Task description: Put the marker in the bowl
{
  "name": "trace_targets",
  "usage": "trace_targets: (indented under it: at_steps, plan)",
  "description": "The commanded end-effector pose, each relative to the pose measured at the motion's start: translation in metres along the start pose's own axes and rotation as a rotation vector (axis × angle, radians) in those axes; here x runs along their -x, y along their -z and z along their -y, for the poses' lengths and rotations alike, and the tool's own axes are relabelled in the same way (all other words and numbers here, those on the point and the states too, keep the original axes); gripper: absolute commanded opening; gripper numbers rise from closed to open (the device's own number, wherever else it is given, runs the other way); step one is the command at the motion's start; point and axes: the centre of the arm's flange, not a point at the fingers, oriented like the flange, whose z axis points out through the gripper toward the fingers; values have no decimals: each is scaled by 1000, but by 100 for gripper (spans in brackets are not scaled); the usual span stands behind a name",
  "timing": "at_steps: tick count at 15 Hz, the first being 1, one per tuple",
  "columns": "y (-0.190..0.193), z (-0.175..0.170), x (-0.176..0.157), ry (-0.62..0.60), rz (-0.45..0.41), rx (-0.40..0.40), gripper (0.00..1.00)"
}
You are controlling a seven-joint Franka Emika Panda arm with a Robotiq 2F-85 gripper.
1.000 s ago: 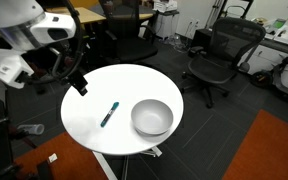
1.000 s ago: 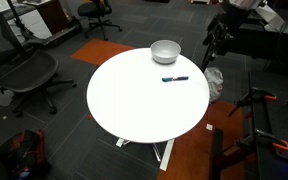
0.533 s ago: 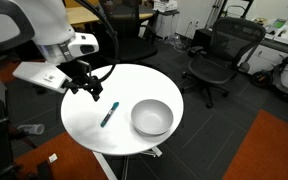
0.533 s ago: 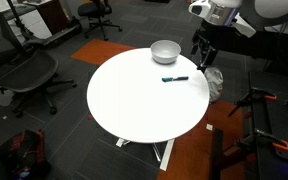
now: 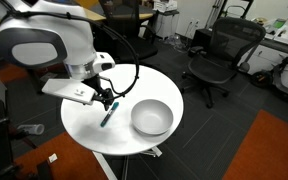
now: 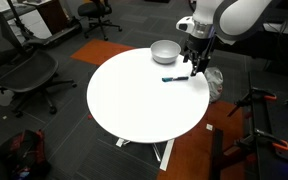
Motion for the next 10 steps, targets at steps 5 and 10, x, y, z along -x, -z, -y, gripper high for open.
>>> trace_targets:
  at_steps: [5, 10]
  plan:
    - [-40, -28, -19, 17, 10, -13, 100]
    - [-53, -37, -35, 19, 11, -19, 100]
